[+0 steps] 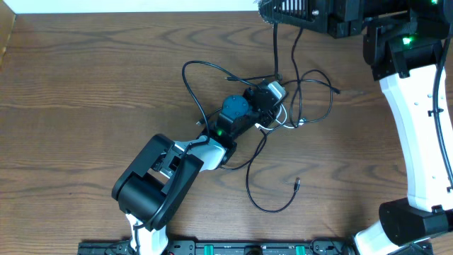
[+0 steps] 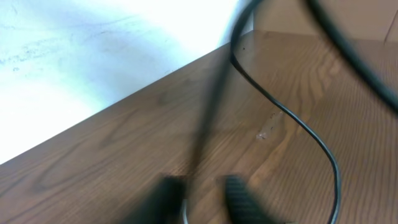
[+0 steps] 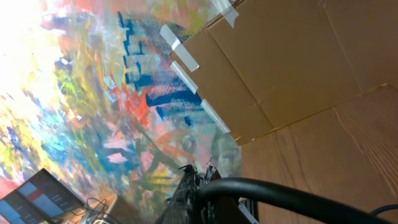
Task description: Untangle cables
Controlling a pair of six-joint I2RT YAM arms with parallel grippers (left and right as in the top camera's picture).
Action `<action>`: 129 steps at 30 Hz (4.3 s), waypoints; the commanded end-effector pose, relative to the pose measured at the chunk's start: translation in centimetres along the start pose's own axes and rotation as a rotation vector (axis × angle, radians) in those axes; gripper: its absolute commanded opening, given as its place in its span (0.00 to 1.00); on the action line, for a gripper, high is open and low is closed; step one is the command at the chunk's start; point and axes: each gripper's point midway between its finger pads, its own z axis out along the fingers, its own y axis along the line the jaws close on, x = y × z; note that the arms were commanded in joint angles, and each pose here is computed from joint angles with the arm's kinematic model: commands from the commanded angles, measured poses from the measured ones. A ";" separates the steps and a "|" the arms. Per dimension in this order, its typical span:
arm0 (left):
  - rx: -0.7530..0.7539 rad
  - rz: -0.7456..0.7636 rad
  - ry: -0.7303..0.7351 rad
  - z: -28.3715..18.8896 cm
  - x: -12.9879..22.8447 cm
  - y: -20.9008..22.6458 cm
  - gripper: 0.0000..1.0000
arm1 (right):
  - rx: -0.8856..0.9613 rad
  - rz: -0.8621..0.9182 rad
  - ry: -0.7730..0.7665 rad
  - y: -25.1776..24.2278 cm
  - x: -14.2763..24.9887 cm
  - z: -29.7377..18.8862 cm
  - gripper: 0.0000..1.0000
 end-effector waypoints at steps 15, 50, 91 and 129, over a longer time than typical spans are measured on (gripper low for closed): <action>-0.256 -0.223 0.162 -1.7 4.6 7.8 0.08 | 0.035 -0.036 -0.015 1.3 -0.4 -1.5 0.01; -0.809 -0.703 0.447 -13.8 15.7 20.6 0.08 | 0.599 -0.076 -0.373 -1.4 -2.8 -25.4 0.01; -0.623 -0.775 0.490 -12.2 16.1 17.5 0.89 | 0.779 0.263 -0.744 -7.1 4.2 -47.8 0.99; -0.622 -0.776 0.491 -12.2 16.1 17.5 0.89 | 1.286 0.943 -0.584 -26.1 25.9 -46.2 0.99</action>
